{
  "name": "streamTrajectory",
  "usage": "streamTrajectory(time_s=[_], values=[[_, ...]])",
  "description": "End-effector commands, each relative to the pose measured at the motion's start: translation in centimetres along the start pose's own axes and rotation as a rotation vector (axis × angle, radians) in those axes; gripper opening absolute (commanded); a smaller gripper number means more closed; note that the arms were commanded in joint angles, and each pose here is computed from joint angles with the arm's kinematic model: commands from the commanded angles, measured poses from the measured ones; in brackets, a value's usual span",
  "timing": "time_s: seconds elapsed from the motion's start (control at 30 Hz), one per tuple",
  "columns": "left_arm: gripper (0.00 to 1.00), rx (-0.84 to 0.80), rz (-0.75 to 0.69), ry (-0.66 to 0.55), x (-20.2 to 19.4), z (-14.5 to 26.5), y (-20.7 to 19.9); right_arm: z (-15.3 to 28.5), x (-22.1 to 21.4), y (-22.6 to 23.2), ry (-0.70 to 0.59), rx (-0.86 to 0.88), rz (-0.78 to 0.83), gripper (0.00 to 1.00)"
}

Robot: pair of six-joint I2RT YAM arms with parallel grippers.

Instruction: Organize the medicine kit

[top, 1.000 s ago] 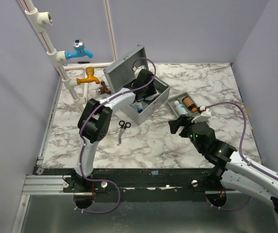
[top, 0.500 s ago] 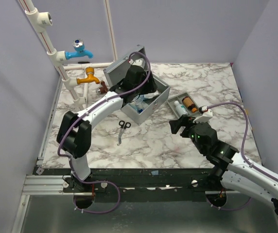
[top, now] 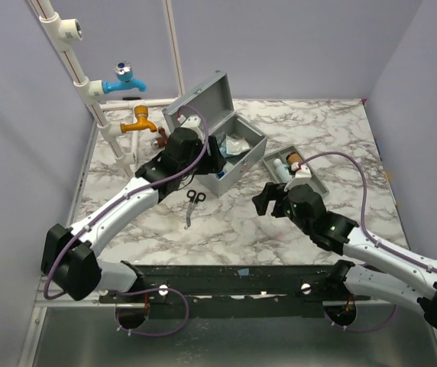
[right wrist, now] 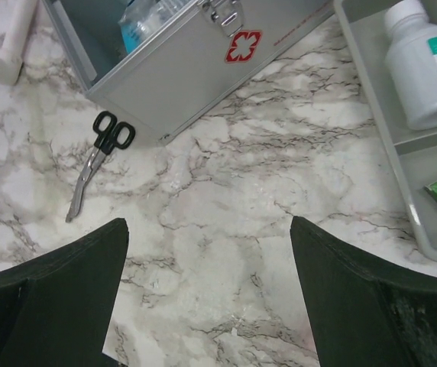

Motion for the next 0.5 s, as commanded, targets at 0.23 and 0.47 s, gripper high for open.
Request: streamTrajectory(time_s=[0.23,0.47], values=[[0.68,0.2,0.05,0.032,-7.0,7.2,4.8,-2.5,-2.6,3.0,0.171,0.144,0.093,0.88],[0.74,0.263,0.115,0.131,-11.6,7.3,7.1,-3.4,-3.8,4.5,0.235,0.225,0.083,0.86]])
Point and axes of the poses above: each gripper's point midway between its finger pads, its own z axis back along the fingers, its own y axis along the line the jaws close on, x = y × z, the point moved 4 cm from there along z, back along the fingers, and after that the axes turned 11 degrees about -z, right-handed, at the moved point
